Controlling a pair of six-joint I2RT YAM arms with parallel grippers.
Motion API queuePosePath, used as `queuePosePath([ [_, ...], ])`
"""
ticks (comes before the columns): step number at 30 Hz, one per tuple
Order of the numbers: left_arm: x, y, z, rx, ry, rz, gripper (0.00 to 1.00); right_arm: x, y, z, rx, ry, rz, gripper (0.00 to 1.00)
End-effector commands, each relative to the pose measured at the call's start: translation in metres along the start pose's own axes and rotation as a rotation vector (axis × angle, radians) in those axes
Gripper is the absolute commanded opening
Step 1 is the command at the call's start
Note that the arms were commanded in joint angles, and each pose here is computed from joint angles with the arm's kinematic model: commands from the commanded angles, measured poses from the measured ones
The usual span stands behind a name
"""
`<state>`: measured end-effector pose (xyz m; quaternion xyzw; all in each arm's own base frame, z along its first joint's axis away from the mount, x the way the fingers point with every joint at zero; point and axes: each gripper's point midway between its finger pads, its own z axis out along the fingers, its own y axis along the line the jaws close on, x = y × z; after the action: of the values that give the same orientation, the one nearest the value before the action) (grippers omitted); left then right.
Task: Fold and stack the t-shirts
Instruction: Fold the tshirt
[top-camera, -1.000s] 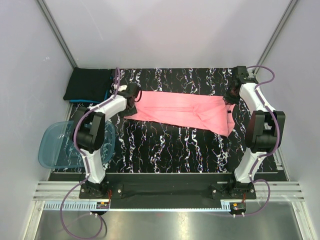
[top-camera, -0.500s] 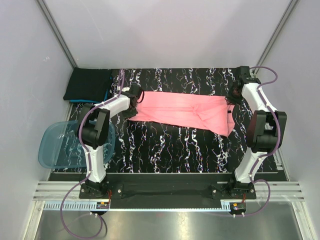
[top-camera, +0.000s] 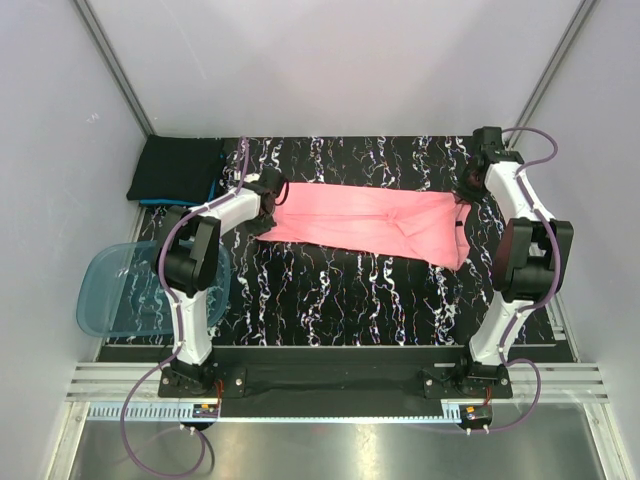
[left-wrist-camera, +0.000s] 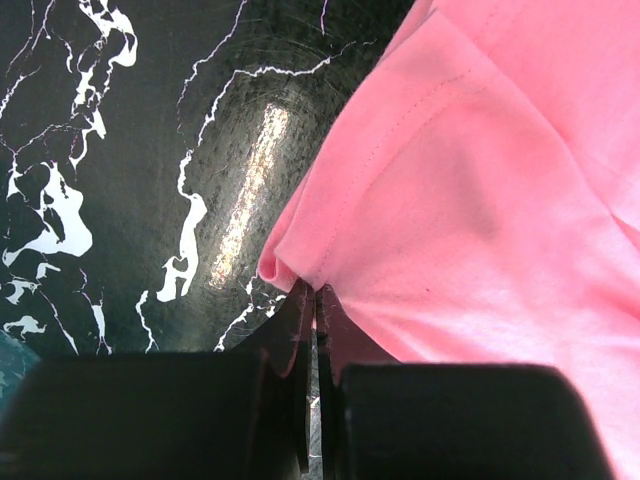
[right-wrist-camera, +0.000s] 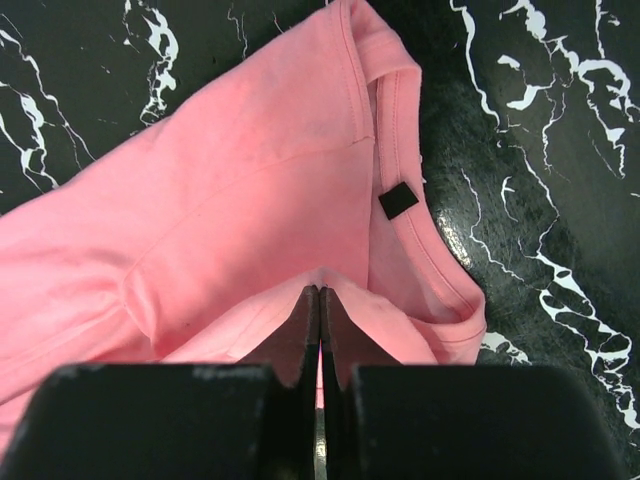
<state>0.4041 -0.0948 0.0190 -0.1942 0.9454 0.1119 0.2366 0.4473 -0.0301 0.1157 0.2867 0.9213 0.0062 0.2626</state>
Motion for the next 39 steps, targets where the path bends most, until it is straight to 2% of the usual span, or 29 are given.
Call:
queuePosePath([
  [1, -0.003, 0.007, 0.004, -0.035, -0.003, -0.011, 0.00, -0.025, 0.002, -0.010, -0.001, -0.061, 0.002, 0.00],
  [10, -0.004, 0.009, 0.003, -0.049, -0.005, -0.012, 0.00, -0.035, 0.001, -0.002, 0.013, -0.070, 0.010, 0.00],
  [24, -0.002, 0.005, 0.003, -0.049, 0.025, -0.009, 0.01, -0.034, 0.012, 0.034, -0.014, -0.023, -0.035, 0.00],
  [27, -0.002, 0.004, 0.001, -0.041, 0.028, -0.007, 0.02, -0.028, 0.017, 0.040, -0.024, 0.048, -0.059, 0.03],
  [29, -0.003, 0.004, -0.001, -0.037, 0.029, -0.012, 0.09, -0.020, 0.016, 0.051, -0.013, 0.093, -0.049, 0.13],
  [32, -0.003, 0.002, -0.004, -0.021, 0.032, -0.020, 0.16, -0.018, 0.024, 0.054, -0.046, 0.111, -0.034, 0.30],
  [35, -0.009, -0.002, -0.013, 0.004, 0.026, -0.028, 0.32, -0.019, 0.025, 0.047, -0.052, 0.099, -0.013, 0.43],
  [39, -0.028, -0.013, -0.037, 0.087, -0.007, -0.049, 0.40, -0.005, 0.030, 0.029, -0.107, 0.123, 0.056, 0.55],
])
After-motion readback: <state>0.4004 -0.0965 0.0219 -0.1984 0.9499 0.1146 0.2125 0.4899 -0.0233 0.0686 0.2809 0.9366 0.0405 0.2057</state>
